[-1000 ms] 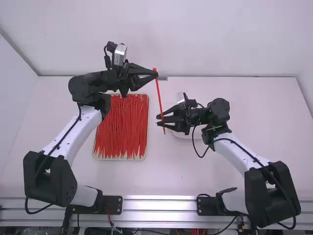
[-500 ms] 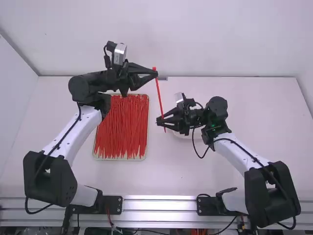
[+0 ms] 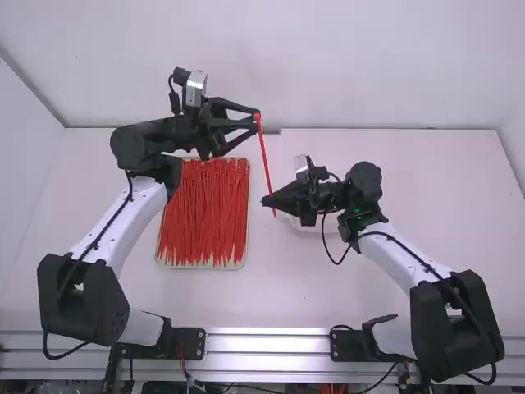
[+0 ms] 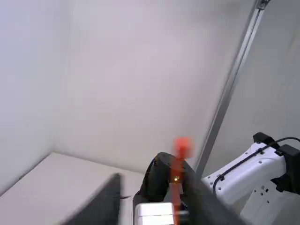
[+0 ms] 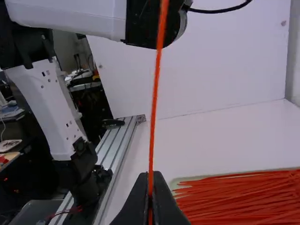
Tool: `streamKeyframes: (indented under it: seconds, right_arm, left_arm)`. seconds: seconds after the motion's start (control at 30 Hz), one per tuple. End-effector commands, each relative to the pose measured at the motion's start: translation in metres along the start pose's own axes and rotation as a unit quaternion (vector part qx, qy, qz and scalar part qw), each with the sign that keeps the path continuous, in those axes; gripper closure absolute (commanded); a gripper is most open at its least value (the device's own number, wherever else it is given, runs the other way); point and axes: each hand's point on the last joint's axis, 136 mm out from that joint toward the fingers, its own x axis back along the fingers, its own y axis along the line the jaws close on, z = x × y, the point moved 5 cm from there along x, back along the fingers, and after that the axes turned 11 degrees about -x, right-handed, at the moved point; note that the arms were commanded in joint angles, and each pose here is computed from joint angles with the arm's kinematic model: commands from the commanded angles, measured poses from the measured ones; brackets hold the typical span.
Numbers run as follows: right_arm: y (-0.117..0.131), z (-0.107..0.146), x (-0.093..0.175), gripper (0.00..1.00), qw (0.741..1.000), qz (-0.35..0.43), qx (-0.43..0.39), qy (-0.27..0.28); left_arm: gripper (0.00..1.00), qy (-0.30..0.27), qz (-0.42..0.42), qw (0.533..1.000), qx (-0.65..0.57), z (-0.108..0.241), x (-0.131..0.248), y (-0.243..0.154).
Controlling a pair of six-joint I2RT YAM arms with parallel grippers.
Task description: Fasten the cable tie
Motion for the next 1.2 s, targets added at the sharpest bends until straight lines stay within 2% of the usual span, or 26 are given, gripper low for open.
streamKeyframes:
  seconds: [0.0,0.23,0.47,0.8,0.97,1.07,1.1,1.17]
  right_arm:
    - [-0.006,-0.008,0.001,1.00,1.000,0.020,0.010,-0.014]
    - [-0.013,-0.033,0.019,1.00,0.998,0.047,0.001,-0.034]
    - [-0.023,-0.072,0.058,1.00,0.993,0.100,0.019,-0.064]
    - [-0.041,-0.119,0.105,1.00,0.974,0.201,0.006,-0.103]
    - [-0.064,-0.132,0.131,1.00,0.940,0.315,-0.019,-0.127]
    - [-0.079,-0.136,0.147,1.00,0.906,0.400,-0.041,-0.137]
    - [-0.080,-0.136,0.149,1.00,0.901,0.409,-0.043,-0.138]
    - [-0.089,-0.137,0.163,1.00,0.864,0.480,-0.060,-0.144]
  left_arm:
    - [0.01,-0.003,0.000,0.999,-0.037,-0.009,-0.002,-0.002]
    - [0.01,0.003,-0.054,0.998,-0.016,0.003,0.004,0.024]
    - [0.01,0.003,-0.114,0.993,-0.003,0.007,0.020,0.045]
    - [0.01,0.006,-0.122,0.992,-0.011,0.008,0.023,0.048]
    - [0.01,0.000,-0.152,0.988,0.007,0.012,0.024,0.057]
    - [0.01,-0.006,-0.168,0.986,0.008,0.011,0.025,0.062]
    - [0.01,-0.006,-0.170,0.985,0.009,0.011,0.026,0.062]
    - [0.01,-0.015,-0.188,0.982,0.009,0.010,0.027,0.066]
